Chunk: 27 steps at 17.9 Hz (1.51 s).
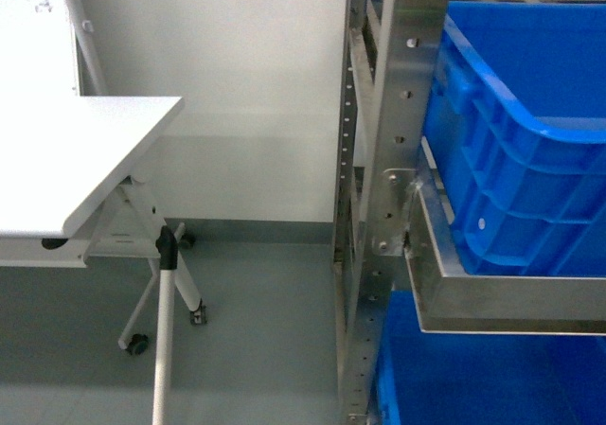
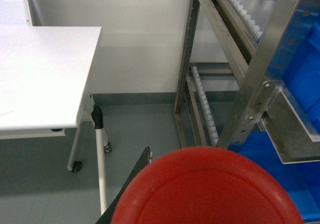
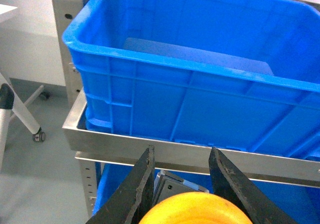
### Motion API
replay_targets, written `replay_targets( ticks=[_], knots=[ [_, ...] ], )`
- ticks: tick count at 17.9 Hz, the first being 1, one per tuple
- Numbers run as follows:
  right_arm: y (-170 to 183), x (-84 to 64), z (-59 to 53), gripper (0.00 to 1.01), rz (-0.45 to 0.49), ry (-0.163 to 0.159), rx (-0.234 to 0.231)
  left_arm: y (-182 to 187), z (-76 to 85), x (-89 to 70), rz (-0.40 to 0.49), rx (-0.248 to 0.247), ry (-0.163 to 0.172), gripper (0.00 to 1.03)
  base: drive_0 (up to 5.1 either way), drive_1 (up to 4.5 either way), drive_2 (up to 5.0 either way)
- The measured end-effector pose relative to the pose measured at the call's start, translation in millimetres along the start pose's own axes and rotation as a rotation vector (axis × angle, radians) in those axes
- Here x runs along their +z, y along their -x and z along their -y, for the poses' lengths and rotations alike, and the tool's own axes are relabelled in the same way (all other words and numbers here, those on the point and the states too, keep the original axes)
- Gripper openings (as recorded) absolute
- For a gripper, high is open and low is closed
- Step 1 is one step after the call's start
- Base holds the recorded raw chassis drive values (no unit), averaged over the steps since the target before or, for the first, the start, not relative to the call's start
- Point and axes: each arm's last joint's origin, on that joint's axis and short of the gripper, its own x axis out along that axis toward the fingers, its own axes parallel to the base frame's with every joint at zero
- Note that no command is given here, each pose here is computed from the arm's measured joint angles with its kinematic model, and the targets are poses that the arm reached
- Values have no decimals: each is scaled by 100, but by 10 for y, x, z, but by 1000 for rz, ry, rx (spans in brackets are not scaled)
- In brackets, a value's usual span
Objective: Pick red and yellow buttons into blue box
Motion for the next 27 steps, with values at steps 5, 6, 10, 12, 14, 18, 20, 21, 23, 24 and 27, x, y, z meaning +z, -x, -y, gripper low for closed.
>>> replay_targets(
  ticks=[5,6,10,12,14,18,20,21,23,24,27],
  knots=[
    [0,0,0,30,0,0,0,0,0,1,1,1,0,25,501,-244,-244],
    [0,-1,0,30,-1,0,0,-1,0,-1,-1,1,0,25,507,-239,-239],
    [0,0,0,30,0,0,0,0,-1,-1,-1,1,0,25,507,-239,-239],
    [0,0,0,30,0,0,0,0,-1,-1,-1,1,0,25,500,-246,-246],
    [0,0,0,30,0,0,0,1,-1,3,3,1,0,25,511,-234,-234],
    [0,0,0,30,0,0,0,0,-1,0,0,1,0,25,518,-228,-228],
    [0,2,0,30,2,0,0,1,-1,3,3,1,1,25,502,-243,-243],
    [0,0,0,30,0,0,0,0,-1,-1,-1,1,0,25,506,-239,-239],
    [0,1,0,30,2,0,0,0,-1,0,0,1,0,25,508,-238,-238],
    [0,0,0,30,0,0,0,0,-1,2,2,1,1,25,512,-233,-233],
    [0,1,0,30,2,0,0,1,-1,3,3,1,1,25,512,-234,-234]
  ],
)
